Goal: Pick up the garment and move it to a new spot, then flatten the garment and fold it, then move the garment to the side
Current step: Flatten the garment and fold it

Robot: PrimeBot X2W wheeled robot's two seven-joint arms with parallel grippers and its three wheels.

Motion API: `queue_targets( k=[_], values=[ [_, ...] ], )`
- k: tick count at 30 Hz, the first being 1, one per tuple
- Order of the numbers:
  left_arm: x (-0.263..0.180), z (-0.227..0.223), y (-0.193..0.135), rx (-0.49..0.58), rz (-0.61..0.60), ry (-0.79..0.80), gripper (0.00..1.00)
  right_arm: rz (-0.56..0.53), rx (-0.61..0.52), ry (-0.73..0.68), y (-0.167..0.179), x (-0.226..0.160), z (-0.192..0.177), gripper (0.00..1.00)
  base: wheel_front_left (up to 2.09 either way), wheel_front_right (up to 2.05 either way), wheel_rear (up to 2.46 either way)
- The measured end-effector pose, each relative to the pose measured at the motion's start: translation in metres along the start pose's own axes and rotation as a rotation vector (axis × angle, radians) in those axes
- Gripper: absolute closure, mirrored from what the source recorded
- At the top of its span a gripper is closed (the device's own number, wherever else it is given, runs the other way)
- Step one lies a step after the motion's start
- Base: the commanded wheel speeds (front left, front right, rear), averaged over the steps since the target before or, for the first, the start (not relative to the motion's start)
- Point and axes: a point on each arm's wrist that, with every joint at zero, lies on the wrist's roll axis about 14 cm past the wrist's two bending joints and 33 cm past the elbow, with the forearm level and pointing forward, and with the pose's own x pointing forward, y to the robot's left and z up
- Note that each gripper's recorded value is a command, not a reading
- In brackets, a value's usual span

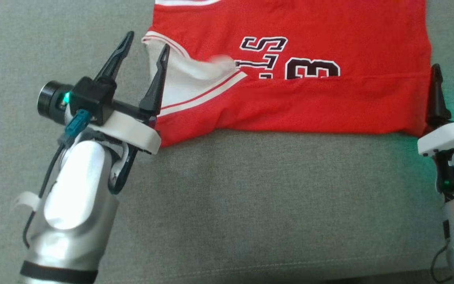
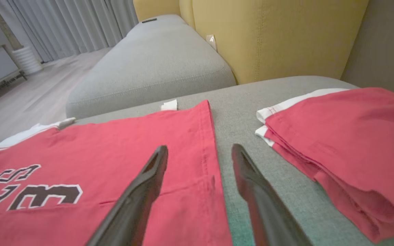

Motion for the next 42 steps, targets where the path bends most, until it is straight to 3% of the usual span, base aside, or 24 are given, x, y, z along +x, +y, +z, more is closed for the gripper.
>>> queue_targets(
  k=[7,13,23,24,25,26,27,32,42],
  values=[
    [-0.035,-0.005,-0.015,-0.091,0.059,0.02,0.0,-0.008,0.033,-0.054,-0.001,-0.019,0.01,0.0,0.0,0.0,0.0],
    [-0.102,-0.064,-0.031,-0.186,0.16,0.225,0.0,-0.018,0.067,-0.018,0.0,-0.049,-0.01,0.0,0.0,0.0,0.0],
    [-0.083,-0.091,-0.025,-0.202,0.162,0.338,0.0,-0.025,0.073,-0.012,-0.002,-0.049,-0.008,0.0,0.0,0.0,0.0],
    [-0.082,-0.095,-0.026,-0.201,0.157,0.359,0.12,-0.027,0.073,-0.009,-0.003,-0.049,-0.007,0.0,0.0,0.0,0.0],
    [-0.082,-0.1,-0.027,-0.201,0.153,0.379,0.5,-0.03,0.072,-0.01,-0.004,-0.049,-0.007,0.0,0.0,0.0,0.0],
    [-0.083,-0.108,-0.032,-0.204,0.134,0.421,0.69,-0.034,0.071,-0.008,-0.006,-0.05,-0.006,0.0,0.0,0.0,0.0],
    [-0.083,-0.11,-0.035,-0.208,0.119,0.433,1.0,-0.036,0.071,-0.01,-0.007,-0.051,-0.006,0.0,0.0,0.0,0.0],
    [-0.08,-0.11,-0.037,-0.213,0.099,0.448,1.0,-0.043,0.072,0.019,-0.009,-0.053,-0.009,0.0,0.0,0.0,0.0],
    [-0.087,-0.107,-0.028,-0.202,0.102,0.45,1.0,-0.056,0.102,0.261,-0.008,-0.061,-0.061,0.0,0.0,0.0,0.0]
  ],
)
